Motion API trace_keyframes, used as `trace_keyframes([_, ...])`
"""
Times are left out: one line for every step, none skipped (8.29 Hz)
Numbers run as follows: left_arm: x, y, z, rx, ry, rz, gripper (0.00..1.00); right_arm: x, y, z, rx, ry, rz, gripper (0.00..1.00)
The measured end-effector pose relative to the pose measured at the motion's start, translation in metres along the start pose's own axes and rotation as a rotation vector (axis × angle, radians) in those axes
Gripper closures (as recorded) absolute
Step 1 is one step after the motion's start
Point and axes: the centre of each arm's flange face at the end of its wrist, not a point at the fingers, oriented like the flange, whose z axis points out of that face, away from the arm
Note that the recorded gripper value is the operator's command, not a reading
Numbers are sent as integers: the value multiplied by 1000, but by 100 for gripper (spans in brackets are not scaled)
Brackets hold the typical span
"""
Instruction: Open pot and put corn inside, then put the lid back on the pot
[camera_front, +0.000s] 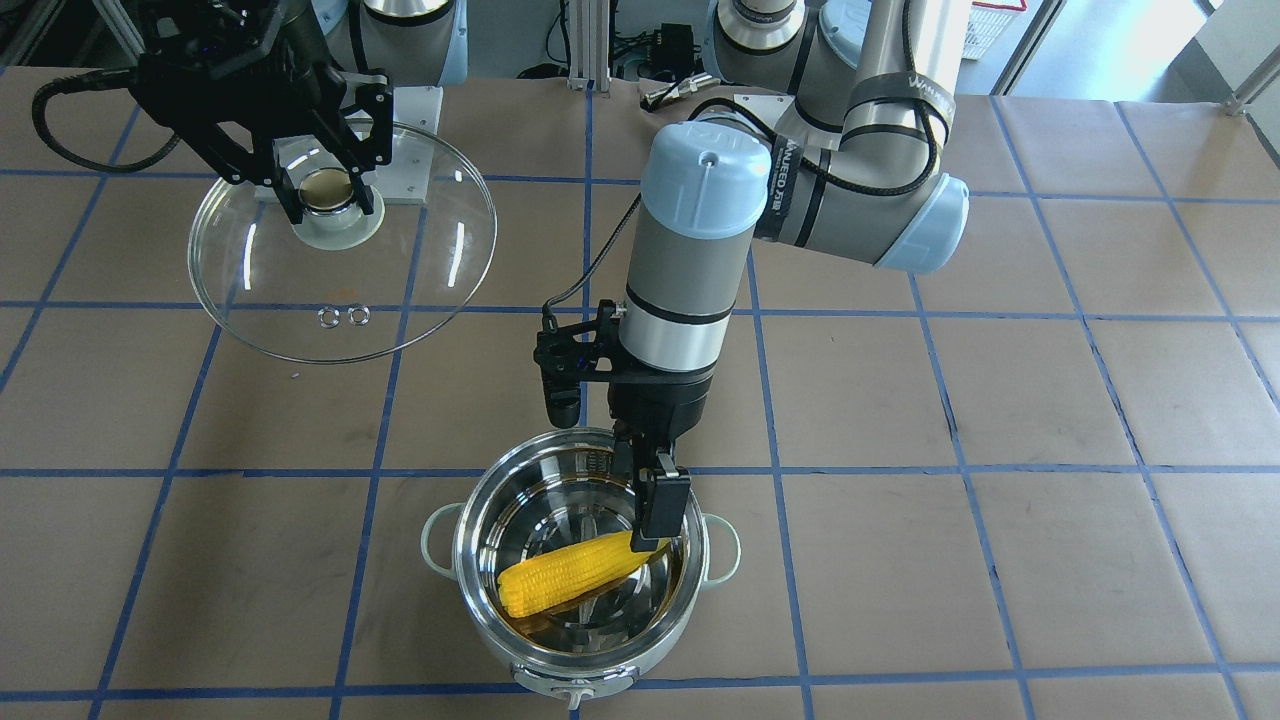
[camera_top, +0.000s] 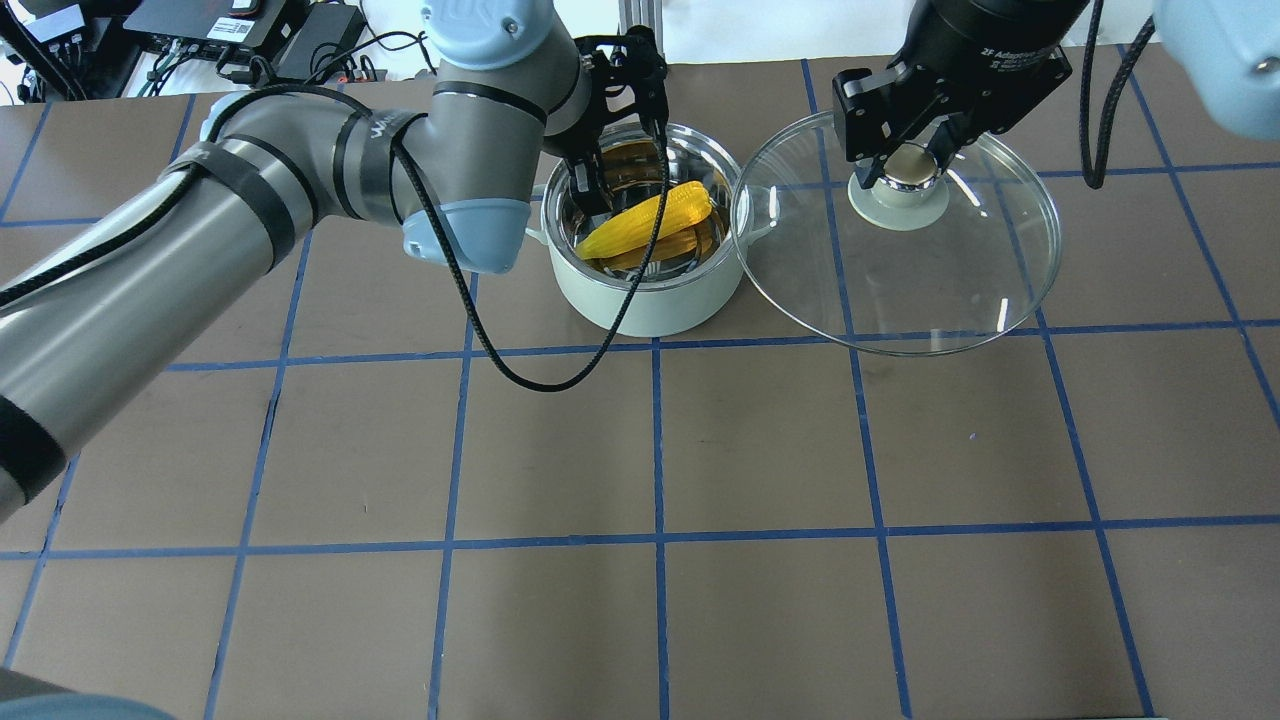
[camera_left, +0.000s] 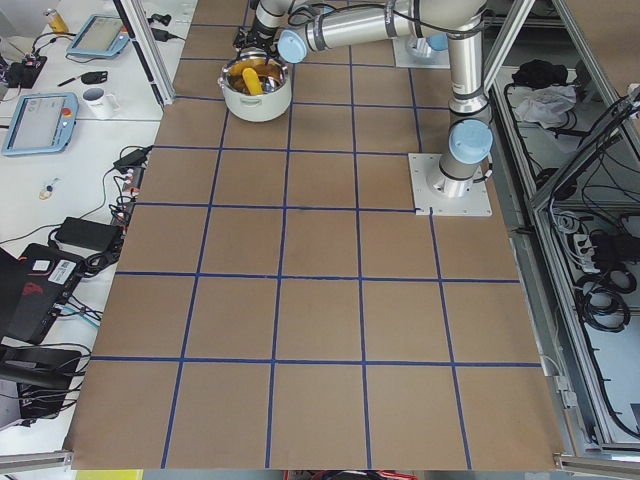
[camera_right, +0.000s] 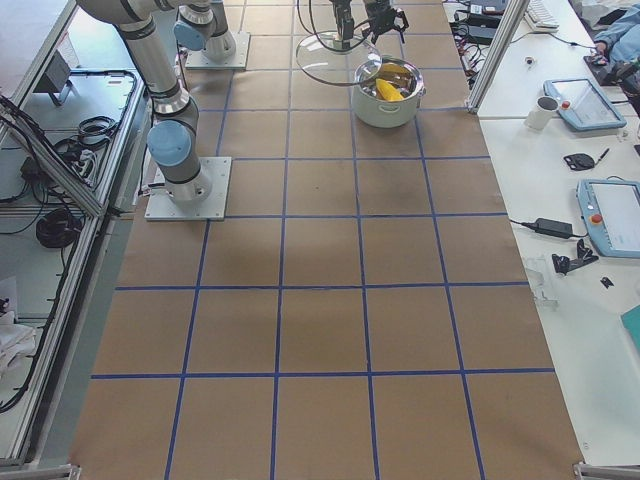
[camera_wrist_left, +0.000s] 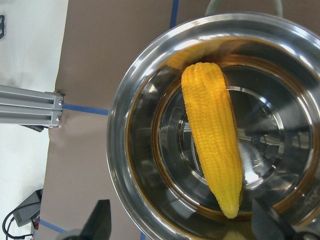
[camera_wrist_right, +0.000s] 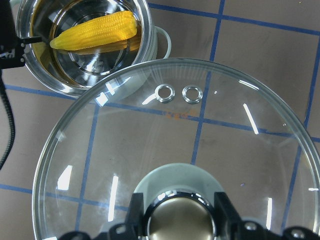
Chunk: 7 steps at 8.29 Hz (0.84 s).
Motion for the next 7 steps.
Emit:
trace_keyframes([-8,16,-17,-6,20,-31,0,0,0,0,0,0,-1,67])
trace_keyframes([-22,43,-31,-11,39,-83,0,0,0,0,1,0,-1,67])
trace_keyframes([-39,79,-43,3,65,-162,0,0,-1,0,0,0,-2,67])
trace_keyframes([-55,120,-52,16,100,-275,0,0,-1,1,1,0,-2,67])
trace_keyframes([-67,159,-63,11,114,-404,0,0,-2,1,1,1,-1,67])
trace_keyframes([-75,187,-74,1,113,-516,0,2,-5,3,3,8,12,66])
trace_keyframes([-77,200,-86,-6,108,-603,0,4,-19,9,14,17,47,66])
